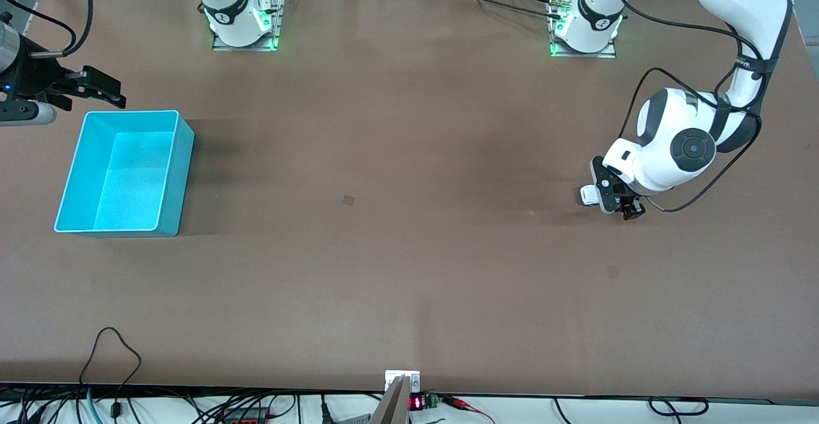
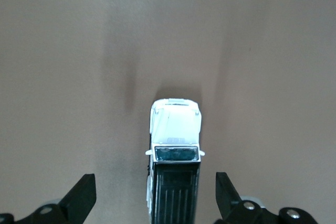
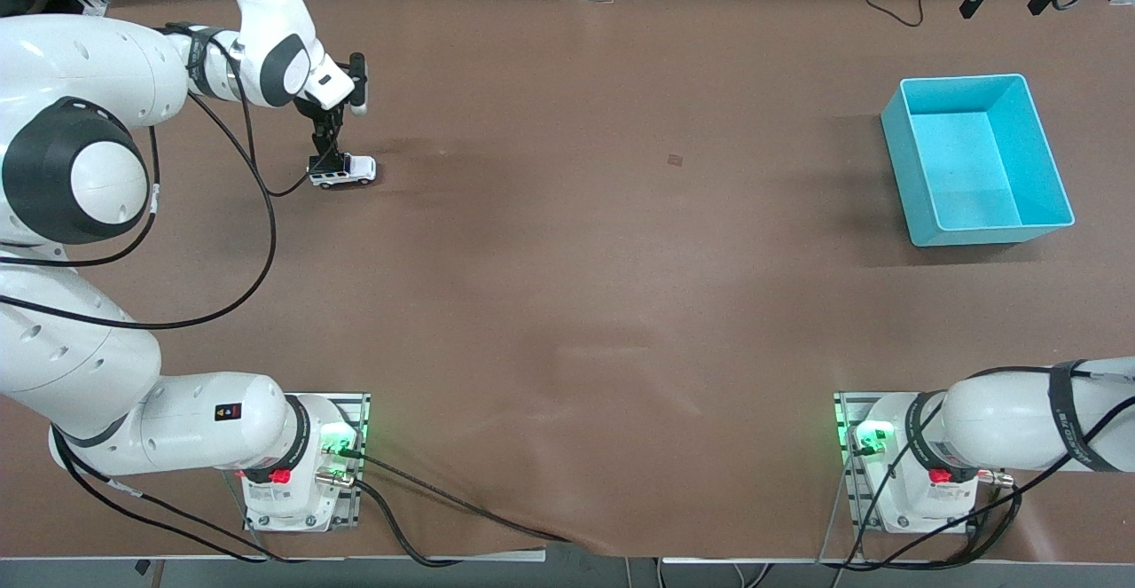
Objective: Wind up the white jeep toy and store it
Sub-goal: 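Lower the left gripper over the jeep and close on it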
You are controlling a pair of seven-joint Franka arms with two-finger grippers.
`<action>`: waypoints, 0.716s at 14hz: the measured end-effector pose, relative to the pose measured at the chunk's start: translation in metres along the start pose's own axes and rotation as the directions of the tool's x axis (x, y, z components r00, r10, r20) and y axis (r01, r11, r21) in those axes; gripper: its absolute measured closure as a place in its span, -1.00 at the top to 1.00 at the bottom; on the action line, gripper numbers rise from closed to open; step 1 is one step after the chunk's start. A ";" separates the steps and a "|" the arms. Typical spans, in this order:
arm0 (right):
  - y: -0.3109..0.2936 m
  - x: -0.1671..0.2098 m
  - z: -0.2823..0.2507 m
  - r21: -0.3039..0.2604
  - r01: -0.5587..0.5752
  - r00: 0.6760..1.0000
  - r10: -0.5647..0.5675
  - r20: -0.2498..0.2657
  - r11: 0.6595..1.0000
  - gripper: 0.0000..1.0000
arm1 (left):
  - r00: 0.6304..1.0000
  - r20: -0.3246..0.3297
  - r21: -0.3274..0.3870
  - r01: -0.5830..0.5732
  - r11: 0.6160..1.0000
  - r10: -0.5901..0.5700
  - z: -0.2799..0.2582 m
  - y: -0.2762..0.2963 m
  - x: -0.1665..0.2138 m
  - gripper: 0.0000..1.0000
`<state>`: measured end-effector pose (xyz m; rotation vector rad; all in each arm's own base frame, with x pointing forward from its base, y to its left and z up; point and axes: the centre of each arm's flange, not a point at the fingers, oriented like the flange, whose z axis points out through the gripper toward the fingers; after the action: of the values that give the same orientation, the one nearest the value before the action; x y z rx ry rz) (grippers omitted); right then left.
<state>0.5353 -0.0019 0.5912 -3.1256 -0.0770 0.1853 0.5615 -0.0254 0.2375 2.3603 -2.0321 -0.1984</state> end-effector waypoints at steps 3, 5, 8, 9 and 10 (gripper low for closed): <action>0.000 0.000 0.000 0.000 0.000 1.000 0.000 0.000 1.000 1.00 | 1.000 -0.006 -0.020 -0.010 1.000 0.010 0.020 0.005 -0.014 1.00; 0.000 0.000 0.000 0.000 0.000 1.000 0.000 0.000 1.000 1.00 | 1.000 -0.012 -0.020 -0.013 1.000 0.013 0.029 0.011 -0.016 1.00; 0.000 0.000 0.000 0.000 0.000 1.000 0.000 0.000 1.000 1.00 | 0.999 -0.019 -0.006 -0.050 0.999 0.050 0.033 0.015 -0.014 1.00; 0.000 0.000 0.000 0.000 0.000 1.000 0.000 0.000 1.000 1.00 | 0.998 -0.021 0.001 -0.064 0.998 0.064 0.033 0.014 -0.013 1.00; 0.000 0.000 0.000 0.000 0.000 1.000 0.000 0.000 1.000 1.00 | 0.997 -0.023 0.006 -0.073 0.997 0.073 0.033 0.013 -0.014 1.00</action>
<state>0.5353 -0.0019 0.5912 -3.1255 -0.0772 0.1852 0.5426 -0.0111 0.2070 2.2748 -2.1064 -0.1638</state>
